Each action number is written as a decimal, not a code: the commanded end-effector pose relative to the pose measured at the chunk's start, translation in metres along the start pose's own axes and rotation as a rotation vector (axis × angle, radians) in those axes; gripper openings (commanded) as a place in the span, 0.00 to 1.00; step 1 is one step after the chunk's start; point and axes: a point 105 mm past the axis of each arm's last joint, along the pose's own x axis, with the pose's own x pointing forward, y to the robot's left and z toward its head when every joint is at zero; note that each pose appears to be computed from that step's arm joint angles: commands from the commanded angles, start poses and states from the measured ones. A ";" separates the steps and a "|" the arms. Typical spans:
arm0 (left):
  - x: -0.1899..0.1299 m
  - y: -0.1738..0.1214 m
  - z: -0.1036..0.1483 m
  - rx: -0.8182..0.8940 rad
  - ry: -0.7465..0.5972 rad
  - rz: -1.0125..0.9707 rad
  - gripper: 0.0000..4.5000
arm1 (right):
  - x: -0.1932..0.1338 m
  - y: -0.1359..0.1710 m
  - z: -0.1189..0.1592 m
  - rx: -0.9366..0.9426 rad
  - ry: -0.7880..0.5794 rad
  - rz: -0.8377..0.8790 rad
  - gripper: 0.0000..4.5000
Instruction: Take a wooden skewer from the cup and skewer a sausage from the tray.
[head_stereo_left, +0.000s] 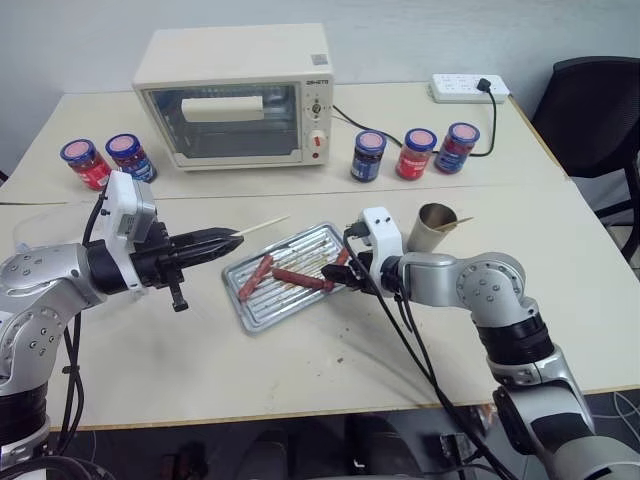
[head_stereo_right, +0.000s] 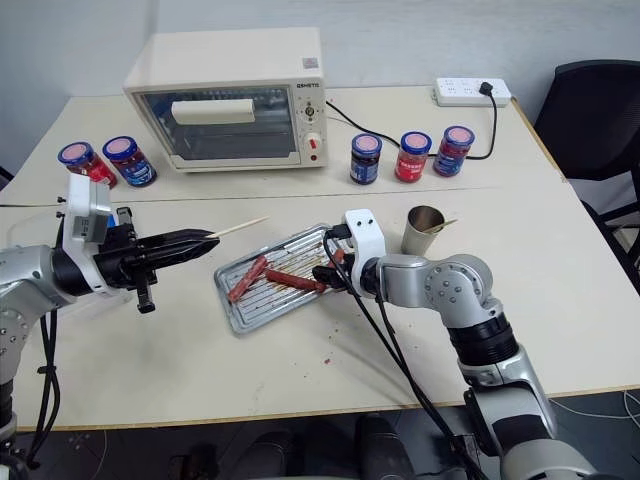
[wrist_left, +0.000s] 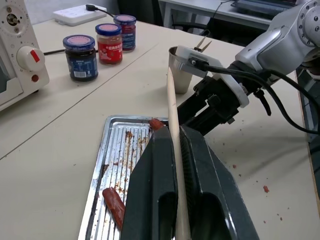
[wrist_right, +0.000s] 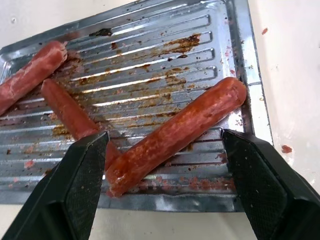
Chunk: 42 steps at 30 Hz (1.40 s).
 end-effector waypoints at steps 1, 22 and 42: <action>0.000 -0.004 0.013 0.057 -0.020 -0.010 0.00 | 0.000 0.001 0.008 -0.003 -0.025 0.003 0.79; 0.003 -0.001 0.015 0.064 -0.030 -0.008 0.00 | 0.008 0.013 -0.004 -0.228 0.003 0.022 0.44; 0.004 0.001 0.016 0.071 -0.035 -0.008 0.00 | 0.018 0.010 -0.004 -0.450 -0.045 0.001 0.27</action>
